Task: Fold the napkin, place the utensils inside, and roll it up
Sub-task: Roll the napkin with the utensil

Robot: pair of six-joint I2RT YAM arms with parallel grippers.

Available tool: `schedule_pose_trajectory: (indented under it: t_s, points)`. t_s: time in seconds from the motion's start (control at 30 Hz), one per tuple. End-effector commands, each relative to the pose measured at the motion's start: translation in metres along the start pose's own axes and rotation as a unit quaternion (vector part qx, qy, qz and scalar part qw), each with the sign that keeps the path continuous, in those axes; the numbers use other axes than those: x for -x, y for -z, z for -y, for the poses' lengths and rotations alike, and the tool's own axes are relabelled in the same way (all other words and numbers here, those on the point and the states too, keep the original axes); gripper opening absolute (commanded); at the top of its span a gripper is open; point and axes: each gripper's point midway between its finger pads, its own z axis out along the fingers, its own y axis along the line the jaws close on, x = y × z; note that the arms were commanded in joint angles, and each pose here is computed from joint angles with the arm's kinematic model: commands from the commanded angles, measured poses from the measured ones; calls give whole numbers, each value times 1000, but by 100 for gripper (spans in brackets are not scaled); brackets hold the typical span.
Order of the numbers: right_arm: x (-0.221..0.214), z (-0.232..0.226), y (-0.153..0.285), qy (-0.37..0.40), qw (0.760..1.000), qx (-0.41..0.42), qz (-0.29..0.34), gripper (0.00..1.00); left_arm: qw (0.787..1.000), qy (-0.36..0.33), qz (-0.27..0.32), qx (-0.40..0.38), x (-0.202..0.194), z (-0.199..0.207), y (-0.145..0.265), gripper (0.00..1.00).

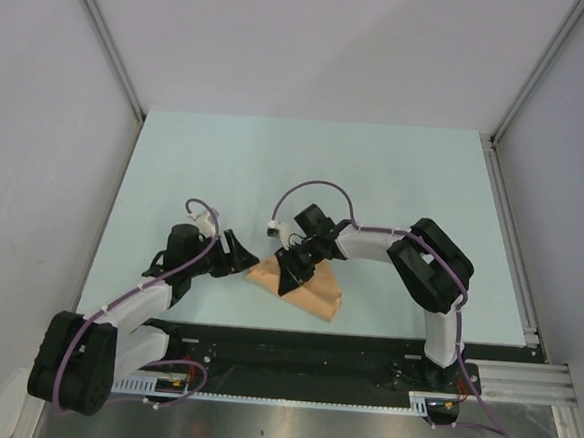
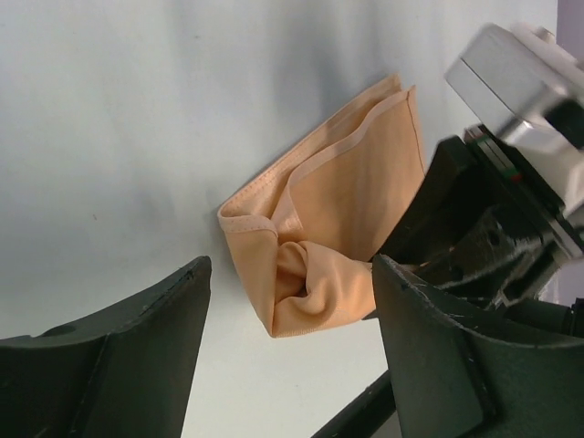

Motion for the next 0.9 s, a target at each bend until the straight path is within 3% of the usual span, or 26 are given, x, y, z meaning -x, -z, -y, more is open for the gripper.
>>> schedule_pose_trajectory:
  t_s: [0.0, 0.37, 0.67, 0.77, 0.87]
  points:
    - [-37, -2, -10, -67, 994, 58, -64, 27, 998, -17, 15, -55, 4, 19, 0, 74]
    - [-41, 11, -12, -107, 989, 75, -69, 27, 996, -12, 8, -92, 0, 30, -10, 55]
    - [-39, 19, -10, -125, 987, 75, -61, 28, 994, -12, -24, -105, -17, 32, -14, 33]
    - [-35, 19, -8, -125, 988, 75, -55, 32, 993, -5, -41, -106, -24, 30, -17, 20]
    - [-29, 19, -4, -126, 988, 70, -48, 45, 993, -3, -50, -105, -28, 29, -20, 7]
